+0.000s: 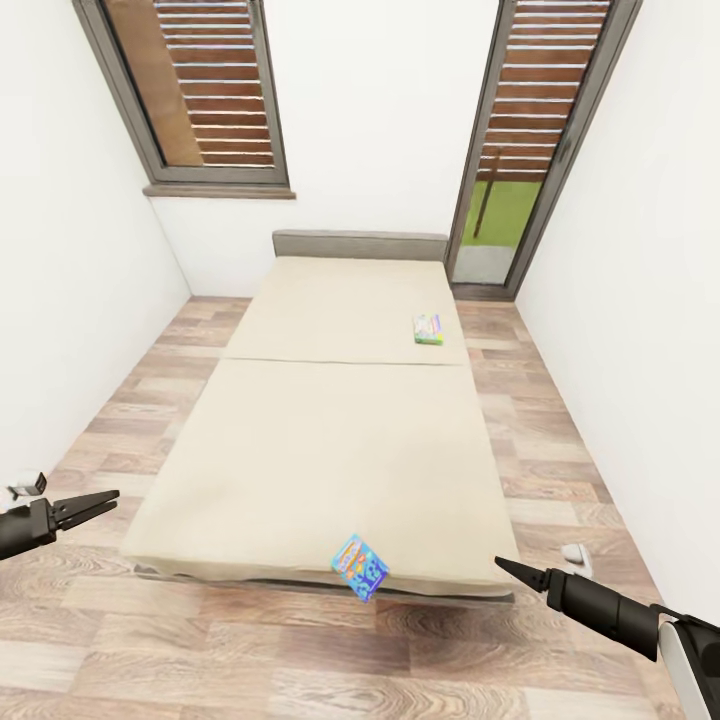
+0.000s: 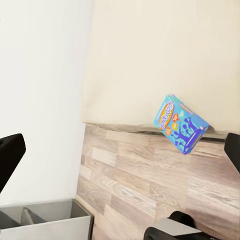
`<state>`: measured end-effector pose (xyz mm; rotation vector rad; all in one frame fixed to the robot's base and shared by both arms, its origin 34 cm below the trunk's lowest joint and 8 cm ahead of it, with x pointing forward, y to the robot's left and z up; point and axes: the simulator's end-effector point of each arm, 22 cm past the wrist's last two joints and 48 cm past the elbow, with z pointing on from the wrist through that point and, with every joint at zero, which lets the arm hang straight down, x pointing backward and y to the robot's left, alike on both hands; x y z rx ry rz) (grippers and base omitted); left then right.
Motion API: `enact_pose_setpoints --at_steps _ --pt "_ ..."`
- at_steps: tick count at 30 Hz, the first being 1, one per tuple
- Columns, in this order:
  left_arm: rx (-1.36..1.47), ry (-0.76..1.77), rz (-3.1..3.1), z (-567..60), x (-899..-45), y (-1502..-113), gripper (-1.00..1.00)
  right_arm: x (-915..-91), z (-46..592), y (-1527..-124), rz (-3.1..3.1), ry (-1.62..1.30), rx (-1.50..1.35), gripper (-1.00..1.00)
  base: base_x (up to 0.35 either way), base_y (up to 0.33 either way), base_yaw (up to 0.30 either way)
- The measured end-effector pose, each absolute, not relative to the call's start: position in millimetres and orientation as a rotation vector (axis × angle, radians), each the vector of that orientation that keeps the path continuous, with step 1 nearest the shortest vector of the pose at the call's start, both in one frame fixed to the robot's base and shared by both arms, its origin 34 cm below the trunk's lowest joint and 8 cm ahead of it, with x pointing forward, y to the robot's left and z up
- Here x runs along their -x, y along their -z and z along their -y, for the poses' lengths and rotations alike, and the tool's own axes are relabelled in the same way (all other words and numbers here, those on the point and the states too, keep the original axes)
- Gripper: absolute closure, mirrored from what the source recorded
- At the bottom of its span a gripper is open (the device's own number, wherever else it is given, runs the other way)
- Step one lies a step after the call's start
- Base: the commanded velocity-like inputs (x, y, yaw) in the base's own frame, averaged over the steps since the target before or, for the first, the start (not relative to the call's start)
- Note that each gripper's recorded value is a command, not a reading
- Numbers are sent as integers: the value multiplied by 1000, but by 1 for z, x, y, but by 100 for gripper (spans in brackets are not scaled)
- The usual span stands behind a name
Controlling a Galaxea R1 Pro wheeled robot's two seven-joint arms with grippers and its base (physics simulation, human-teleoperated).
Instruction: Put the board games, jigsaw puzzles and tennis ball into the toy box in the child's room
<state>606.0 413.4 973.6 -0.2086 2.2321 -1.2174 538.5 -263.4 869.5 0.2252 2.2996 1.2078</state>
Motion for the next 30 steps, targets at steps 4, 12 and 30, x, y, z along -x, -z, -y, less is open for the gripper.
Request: enact_pose_setpoints --at_steps 4,12,30 --pt "203 1214 -2228 -414 -606 -977 -100 -539 264 -872 -2295 -1205 -222 -100 13 8 0" --pt "196 1216 -2214 -413 -607 -983 -100 -541 252 -875 -2274 -1223 -233 -100 2 1 0" --pt "176 1216 -2187 -412 -607 -998 -100 -543 248 -876 -2271 -1195 -256 -100 0 81 0"
